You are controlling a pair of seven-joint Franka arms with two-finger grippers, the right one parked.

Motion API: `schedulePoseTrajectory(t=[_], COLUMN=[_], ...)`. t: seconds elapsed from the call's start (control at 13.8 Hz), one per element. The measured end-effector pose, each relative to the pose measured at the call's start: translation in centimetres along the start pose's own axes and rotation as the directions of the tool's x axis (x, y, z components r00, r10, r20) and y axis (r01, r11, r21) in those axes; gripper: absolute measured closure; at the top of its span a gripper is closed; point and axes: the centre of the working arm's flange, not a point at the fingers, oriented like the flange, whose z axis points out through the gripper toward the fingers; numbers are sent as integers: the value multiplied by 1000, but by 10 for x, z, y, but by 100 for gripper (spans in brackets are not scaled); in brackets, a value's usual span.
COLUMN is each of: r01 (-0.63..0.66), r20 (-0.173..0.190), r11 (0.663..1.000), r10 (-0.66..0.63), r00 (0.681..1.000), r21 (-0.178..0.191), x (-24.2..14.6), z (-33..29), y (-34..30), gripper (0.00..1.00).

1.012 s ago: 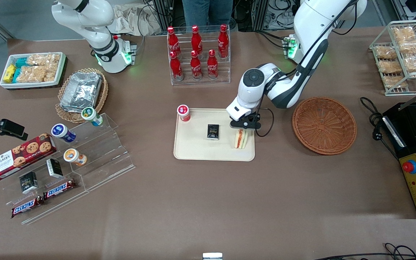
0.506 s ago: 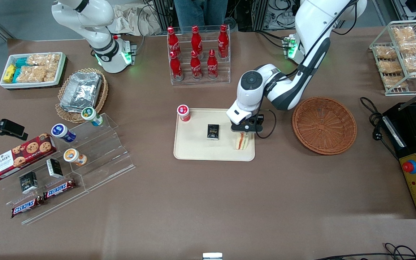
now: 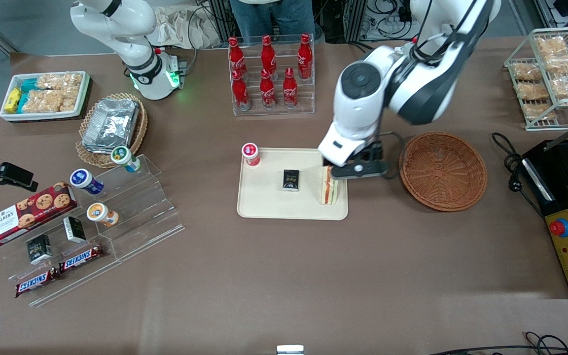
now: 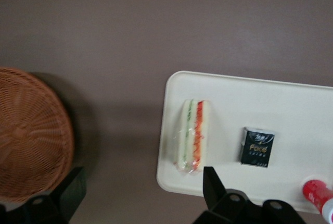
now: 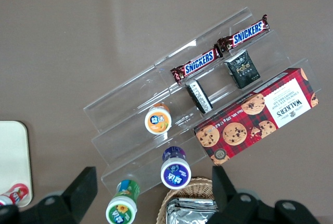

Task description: Place sandwich from basket to tray

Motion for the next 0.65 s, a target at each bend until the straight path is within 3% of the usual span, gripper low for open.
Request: schedulePoseTrajectory(t=[0.07,0.36,0.51,0.65], r01=[4,-39,-80,-73], r20=[18,26,54,48], r11=[1000,996,992,990], r10=[-3,41,86,79], r00=[1000,999,995,996], r21=[-12,-74,-100,-122], x=[10,52,57,56], z=[-20,-69,-84,-99], y=[-19,-133,-188,-221], gripper=[0,0,0,0])
